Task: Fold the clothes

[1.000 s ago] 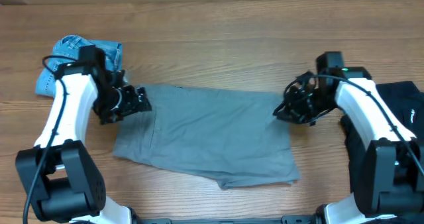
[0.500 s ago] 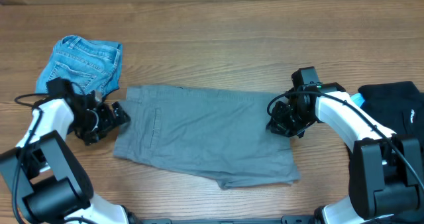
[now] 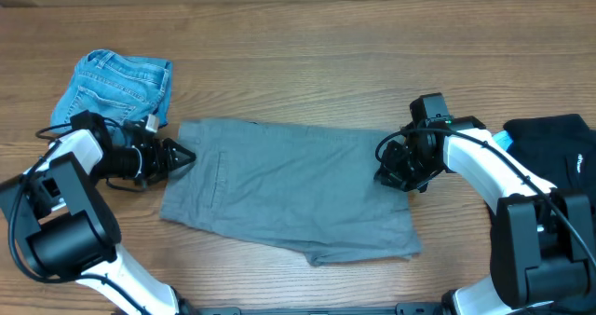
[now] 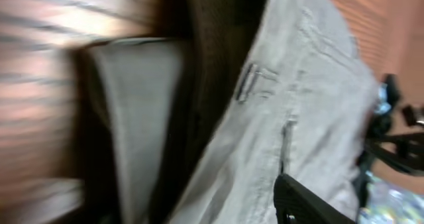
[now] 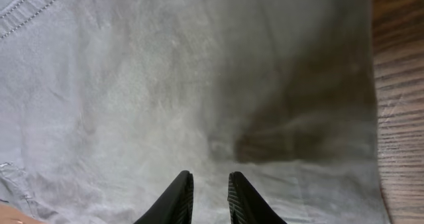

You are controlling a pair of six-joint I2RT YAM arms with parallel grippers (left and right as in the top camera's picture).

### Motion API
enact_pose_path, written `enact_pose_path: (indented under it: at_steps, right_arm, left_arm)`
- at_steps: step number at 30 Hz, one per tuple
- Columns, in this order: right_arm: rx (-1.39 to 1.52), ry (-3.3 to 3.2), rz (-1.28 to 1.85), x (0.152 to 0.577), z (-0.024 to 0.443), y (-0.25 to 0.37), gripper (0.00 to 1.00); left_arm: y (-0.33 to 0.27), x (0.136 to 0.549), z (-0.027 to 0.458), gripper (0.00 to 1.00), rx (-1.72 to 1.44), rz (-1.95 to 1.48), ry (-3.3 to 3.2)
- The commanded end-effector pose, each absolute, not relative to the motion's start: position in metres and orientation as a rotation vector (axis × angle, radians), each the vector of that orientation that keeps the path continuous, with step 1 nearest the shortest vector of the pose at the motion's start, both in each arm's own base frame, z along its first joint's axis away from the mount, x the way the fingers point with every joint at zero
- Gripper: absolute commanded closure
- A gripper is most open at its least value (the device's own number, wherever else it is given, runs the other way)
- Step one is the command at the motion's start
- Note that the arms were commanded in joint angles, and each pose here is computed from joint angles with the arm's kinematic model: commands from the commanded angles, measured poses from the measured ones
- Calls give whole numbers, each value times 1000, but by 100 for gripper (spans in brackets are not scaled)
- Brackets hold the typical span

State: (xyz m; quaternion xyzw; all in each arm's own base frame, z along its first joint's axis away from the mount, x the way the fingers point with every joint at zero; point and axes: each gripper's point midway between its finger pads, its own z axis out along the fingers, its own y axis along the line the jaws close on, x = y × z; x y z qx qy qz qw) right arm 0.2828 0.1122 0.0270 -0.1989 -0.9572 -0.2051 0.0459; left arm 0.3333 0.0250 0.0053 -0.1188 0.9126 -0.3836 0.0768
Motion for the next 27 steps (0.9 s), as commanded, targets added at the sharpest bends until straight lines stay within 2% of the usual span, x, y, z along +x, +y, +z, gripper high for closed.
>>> enact_pose_path:
  at_steps: [1,2,4,5,8,13,22,23,27]
  right_arm:
    - [-619,-2924,-617,282,25,110,78]
    - [-619,-2924,-616,282,25,110,78]
    - [-619,-2924,-617,282,25,110,78]
    - [-619,-2924,-616,282,25,110,78]
    - [-620,-2921,-615,281,25,110,80]
    - [-623,-2922,-615,282,26,109,84]
    - [-697,-2943,-545,297,53,87,87]
    - [-714,-2958,-546,303,60,81,87]
    - [-788,-2961,-557,311,68,63,87]
  left_arm:
    - [17,267,-76,41,-344,-1040,3086]
    - [15,267,-75,46,-341,-1050,3082]
    - [12,269,-72,64,-346,-1086,3062]
    - [9,270,-68,78,-359,-1126,3048]
    - [7,275,-54,95,-366,-1163,3022]
    - [13,289,-10,96,-337,-1103,2983]
    - [40,326,137,96,-222,-653,2836]
    - [39,329,158,96,-200,-576,2813]
    - [17,330,190,96,-97,-443,2787]
